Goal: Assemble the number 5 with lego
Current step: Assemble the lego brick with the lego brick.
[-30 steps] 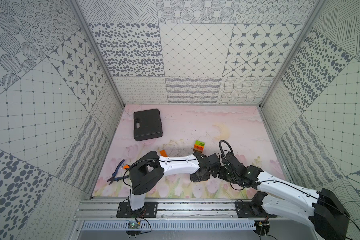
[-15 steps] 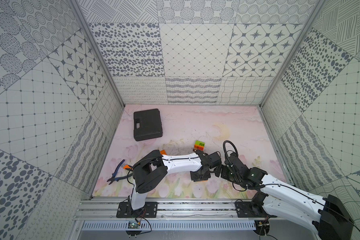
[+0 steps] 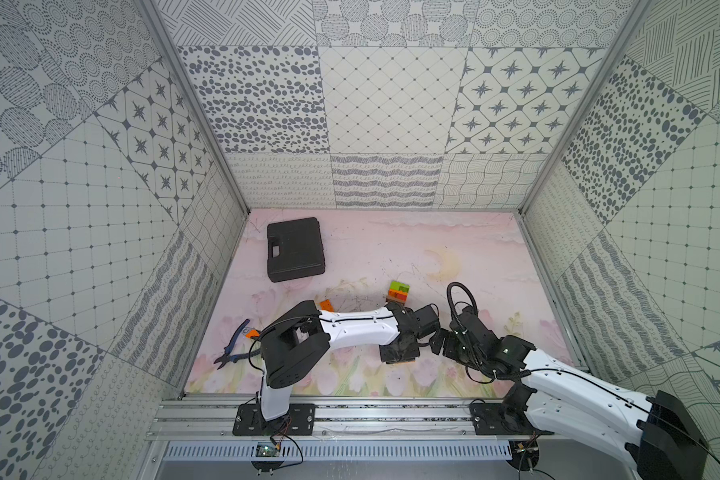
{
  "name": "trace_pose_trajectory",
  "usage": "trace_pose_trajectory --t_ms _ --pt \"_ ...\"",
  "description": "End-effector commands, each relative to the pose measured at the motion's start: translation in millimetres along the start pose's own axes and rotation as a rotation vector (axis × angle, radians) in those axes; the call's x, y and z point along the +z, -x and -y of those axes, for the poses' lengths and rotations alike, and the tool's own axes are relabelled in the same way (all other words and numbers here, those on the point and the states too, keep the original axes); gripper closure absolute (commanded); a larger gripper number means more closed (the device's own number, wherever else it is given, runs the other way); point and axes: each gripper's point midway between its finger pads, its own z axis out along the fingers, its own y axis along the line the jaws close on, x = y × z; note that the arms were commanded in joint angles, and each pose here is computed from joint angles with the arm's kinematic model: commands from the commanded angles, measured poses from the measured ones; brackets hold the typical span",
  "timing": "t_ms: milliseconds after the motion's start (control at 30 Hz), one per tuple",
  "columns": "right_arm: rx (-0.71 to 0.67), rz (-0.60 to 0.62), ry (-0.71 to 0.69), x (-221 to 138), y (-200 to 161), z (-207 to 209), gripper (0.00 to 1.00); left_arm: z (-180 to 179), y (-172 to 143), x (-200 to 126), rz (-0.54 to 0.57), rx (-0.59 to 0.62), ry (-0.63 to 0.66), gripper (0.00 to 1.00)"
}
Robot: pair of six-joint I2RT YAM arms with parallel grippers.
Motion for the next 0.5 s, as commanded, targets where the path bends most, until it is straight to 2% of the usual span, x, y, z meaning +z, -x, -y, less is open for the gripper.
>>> trace_pose_trajectory --t_ms 0,233,467 --pt "0.008 0.032 0.023 -5 11 -11 0.01 -48 24 -4 0.108 0.040 0.197 0.83" --pt "0.006 0.020 0.032 -4 12 -18 0.01 -52 32 -19 0.130 0.033 0.155 0.74" --pt "0.006 0.005 0.040 -1 11 -24 0.01 -43 31 -31 0.126 0.060 0.071 0.51"
